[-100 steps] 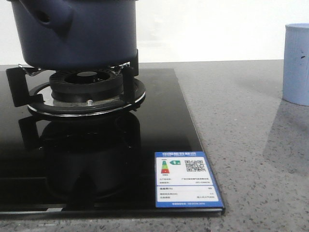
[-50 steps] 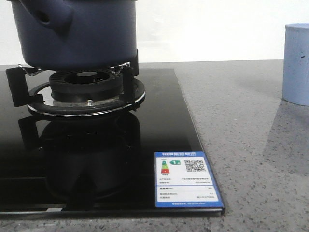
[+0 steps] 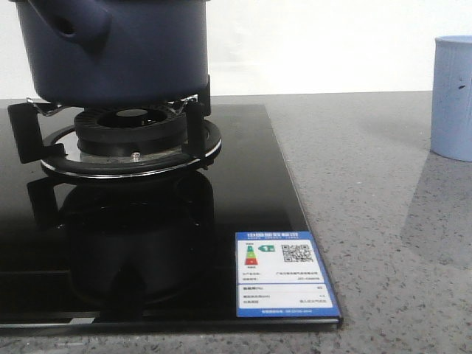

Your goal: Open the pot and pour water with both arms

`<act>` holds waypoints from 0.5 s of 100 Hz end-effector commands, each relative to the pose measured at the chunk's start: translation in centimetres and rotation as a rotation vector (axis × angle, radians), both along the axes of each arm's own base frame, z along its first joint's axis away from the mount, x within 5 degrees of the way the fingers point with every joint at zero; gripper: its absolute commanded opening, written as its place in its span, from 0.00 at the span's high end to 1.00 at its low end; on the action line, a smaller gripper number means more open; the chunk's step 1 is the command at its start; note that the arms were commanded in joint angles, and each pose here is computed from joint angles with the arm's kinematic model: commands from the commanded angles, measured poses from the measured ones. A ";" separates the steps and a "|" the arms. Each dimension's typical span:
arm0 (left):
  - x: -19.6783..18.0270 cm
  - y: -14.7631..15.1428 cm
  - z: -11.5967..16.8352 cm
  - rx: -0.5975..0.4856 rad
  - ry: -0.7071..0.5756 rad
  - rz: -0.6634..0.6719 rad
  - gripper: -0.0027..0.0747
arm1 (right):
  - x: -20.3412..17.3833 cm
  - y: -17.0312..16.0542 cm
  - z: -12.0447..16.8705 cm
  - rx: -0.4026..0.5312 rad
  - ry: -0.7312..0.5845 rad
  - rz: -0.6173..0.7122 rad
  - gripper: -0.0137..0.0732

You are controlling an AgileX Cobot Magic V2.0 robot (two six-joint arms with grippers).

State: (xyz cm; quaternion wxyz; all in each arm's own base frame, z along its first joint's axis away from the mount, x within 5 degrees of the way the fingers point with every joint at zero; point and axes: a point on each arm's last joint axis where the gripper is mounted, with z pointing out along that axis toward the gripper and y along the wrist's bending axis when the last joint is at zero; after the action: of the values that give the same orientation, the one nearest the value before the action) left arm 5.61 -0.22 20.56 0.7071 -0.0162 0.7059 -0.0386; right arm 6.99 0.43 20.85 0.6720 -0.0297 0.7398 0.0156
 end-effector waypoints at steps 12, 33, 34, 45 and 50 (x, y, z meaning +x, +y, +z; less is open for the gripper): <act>-0.2 0.1 0.4 -0.022 -0.089 0.013 0.99 | -0.9 -0.3 -0.5 -0.020 -0.121 -0.042 0.91; -0.2 0.1 0.4 -0.022 -0.089 0.013 0.99 | -1.5 -0.5 -1.3 -0.028 -0.078 -0.060 0.91; -0.2 0.1 0.4 -0.022 -0.089 0.013 0.99 | -1.5 -0.5 -1.3 -0.028 -0.074 -0.060 0.91; -0.2 0.1 0.4 -0.022 -0.089 0.013 0.99 | -1.5 -0.5 -1.5 -0.030 -0.051 -0.063 0.91; -0.2 0.1 0.4 -0.022 -0.089 0.013 0.99 | -1.5 -0.5 -1.7 -0.031 -0.037 -0.064 0.91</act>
State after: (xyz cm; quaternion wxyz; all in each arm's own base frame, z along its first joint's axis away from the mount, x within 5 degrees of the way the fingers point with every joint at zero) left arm 5.61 -0.22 20.56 0.7071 -0.0162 0.7059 -0.0386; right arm 5.57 -0.06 19.27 0.6662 -0.0103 0.7457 -0.0087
